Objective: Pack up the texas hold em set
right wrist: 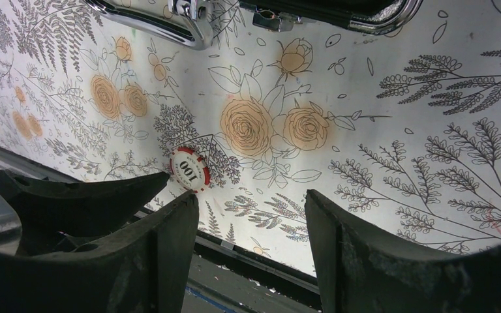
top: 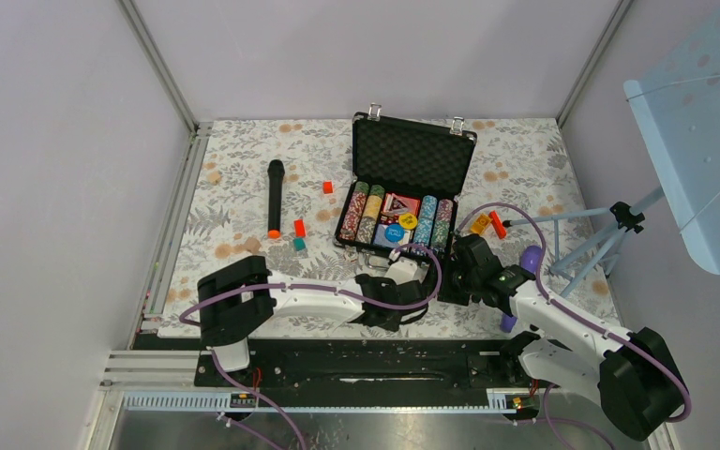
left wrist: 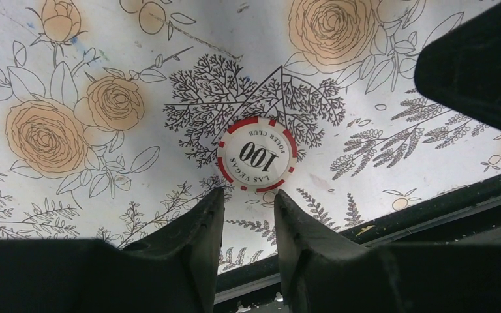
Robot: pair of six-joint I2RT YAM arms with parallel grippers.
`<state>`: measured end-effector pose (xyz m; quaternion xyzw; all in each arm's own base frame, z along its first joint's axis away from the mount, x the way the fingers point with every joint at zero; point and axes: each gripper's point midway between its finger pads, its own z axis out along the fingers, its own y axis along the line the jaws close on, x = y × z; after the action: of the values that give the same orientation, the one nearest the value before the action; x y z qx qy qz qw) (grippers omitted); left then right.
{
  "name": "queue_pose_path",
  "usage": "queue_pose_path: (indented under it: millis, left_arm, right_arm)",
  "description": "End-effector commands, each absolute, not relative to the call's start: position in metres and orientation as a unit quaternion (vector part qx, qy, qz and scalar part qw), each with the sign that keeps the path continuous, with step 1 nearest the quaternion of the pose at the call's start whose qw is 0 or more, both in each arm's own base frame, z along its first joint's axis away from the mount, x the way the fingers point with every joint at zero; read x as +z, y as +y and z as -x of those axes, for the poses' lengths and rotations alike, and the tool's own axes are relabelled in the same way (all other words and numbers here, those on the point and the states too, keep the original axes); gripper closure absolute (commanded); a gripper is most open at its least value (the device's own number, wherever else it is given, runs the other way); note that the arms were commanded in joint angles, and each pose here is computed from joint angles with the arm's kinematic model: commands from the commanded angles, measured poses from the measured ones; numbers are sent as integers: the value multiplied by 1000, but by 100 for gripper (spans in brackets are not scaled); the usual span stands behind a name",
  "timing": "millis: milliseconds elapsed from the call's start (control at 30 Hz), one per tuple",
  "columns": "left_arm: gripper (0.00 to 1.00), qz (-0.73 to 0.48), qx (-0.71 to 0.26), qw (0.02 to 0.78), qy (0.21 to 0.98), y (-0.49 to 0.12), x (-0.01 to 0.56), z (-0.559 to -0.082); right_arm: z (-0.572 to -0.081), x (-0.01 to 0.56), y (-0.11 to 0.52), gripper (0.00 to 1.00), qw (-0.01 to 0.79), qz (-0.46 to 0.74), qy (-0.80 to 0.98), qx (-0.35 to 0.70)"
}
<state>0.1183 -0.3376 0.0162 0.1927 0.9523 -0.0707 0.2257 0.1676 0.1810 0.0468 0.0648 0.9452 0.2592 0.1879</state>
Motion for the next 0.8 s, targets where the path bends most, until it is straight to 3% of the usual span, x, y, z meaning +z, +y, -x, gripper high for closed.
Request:
queue_pose_path:
  millis: [0,133,300,333,767]
  left_arm:
    - [66,-194,-66,223,953,-336,13,-118]
    - [65,-192,-68,234,951,-337,23,-122]
    - [39,-188,-65,241,950,-339,27,-126]
    - [38,-188,-63,241,950,-339,25,-127]
    - [38,-195,-55,226,953,-344,9,-134]
  right_arm:
    - [-169,47,182,32,187,-66,943,266]
    - [-169,47,182,32,186,-66,944,266]
    - [-169,47,181,32,186,-66,944,265]
    - [-169,47,181,32,188,-67,943,265]
    - [-169,46,179,32,188,-68,943,265]
